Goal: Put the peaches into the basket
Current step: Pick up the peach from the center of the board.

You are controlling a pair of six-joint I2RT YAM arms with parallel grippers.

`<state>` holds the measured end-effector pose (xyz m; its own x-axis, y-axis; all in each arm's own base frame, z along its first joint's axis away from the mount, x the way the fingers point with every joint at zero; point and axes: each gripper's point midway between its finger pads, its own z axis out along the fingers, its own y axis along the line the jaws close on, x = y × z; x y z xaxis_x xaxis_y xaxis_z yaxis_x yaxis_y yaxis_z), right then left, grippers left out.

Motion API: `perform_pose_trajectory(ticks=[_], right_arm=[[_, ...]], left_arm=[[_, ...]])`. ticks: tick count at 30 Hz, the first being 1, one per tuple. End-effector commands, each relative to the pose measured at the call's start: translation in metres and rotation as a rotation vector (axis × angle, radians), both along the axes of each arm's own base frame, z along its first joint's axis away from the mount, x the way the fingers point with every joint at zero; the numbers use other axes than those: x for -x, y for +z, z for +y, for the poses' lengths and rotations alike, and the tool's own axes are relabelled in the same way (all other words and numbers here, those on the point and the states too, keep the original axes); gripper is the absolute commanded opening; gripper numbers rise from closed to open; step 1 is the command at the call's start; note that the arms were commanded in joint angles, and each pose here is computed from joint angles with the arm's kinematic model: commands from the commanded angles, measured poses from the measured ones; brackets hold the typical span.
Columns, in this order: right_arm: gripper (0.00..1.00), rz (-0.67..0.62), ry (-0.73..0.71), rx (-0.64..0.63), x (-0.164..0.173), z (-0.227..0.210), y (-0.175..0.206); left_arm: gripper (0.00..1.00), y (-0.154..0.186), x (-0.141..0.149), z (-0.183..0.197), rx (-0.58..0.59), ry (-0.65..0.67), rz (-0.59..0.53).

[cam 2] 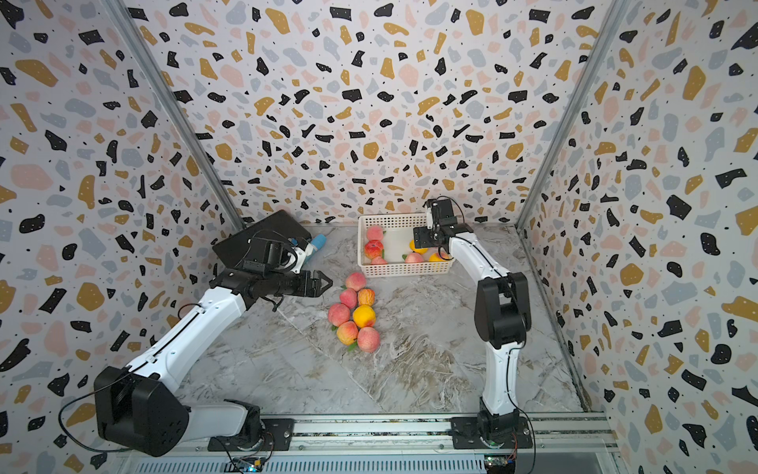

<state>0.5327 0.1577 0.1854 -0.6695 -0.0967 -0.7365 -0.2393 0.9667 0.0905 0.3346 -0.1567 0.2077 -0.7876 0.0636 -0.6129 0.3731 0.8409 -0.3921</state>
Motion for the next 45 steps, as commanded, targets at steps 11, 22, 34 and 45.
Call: perform_pose_trajectory(ticks=[11, 22, 34, 45], right_arm=[[0.83, -0.07, -0.076, -0.223, 0.131, -0.025, -0.024], [0.79, -0.048, -0.077, -0.384, 0.176, -0.02, -0.071], [0.8, -0.07, -0.107, -0.409, 0.179, -0.023, -0.08], [0.8, -0.056, -0.096, -0.42, 0.177, -0.019, -0.084]], left_arm=[[0.85, -0.02, -0.013, -0.012, 0.001, -0.021, 0.047], [0.85, -0.056, -0.066, -0.049, -0.041, -0.015, 0.069], [0.9, -0.096, -0.111, -0.065, -0.109, -0.098, 0.02], [0.92, -0.124, -0.121, -0.07, -0.154, -0.121, 0.042]])
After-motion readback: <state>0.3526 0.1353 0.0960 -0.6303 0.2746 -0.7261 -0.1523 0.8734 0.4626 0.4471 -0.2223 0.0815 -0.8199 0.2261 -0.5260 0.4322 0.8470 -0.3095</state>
